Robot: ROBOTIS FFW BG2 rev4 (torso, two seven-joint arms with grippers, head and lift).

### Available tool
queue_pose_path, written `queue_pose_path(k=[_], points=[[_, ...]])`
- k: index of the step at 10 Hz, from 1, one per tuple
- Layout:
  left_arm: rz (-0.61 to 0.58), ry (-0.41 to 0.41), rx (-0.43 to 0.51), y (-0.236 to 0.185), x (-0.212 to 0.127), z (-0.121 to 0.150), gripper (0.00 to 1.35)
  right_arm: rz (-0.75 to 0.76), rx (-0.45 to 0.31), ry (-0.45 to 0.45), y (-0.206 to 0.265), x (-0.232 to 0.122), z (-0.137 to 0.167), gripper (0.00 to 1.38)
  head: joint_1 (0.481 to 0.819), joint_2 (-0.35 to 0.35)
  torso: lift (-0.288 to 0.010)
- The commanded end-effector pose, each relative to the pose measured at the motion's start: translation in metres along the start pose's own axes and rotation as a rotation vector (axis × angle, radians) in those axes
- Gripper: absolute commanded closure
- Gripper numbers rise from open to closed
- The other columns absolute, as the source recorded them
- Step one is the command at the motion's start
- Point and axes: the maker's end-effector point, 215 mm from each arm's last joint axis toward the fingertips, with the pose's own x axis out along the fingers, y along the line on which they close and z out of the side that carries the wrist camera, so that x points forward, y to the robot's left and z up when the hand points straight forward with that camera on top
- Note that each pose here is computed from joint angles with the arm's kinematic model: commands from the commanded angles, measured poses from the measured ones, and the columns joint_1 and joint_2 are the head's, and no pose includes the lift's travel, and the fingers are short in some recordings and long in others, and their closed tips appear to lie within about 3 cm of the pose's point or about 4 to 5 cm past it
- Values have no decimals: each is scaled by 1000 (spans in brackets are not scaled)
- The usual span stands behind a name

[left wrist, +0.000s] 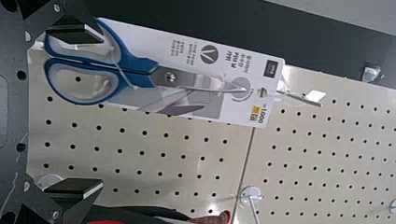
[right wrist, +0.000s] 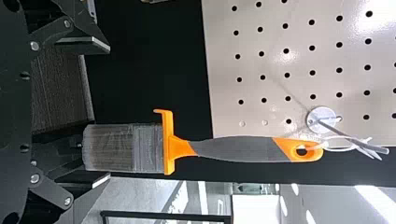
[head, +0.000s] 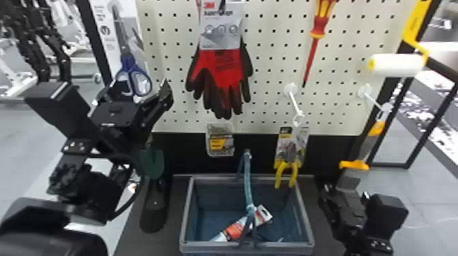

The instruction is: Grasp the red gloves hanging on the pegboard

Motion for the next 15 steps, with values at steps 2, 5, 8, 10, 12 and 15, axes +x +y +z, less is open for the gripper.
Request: queue_pose_path(k=[2,5,8,10,12,15], points=[[-26,-43,11,-8,17,27,205,1,0,0,0,0,0,323,549,0,-100],[-119,-8,-11,-31,38,45,205,2,-1,0,1,1,0,323,549,0,-100],[-300,39,-43,-65,54,60,205,4,-4,-1,2,2,0,323,549,0,-100],[-366,81,-81,-70,55,60,205,5,-6,-2,3,3,1,321,549,0,-100],[-413,106,-138,-64,51,62,197,7,-7,-4,5,4,2,323,549,0,-100],[-519,154,-246,-58,49,53,202,12,-8,-4,6,5,2,323,549,0,-100]])
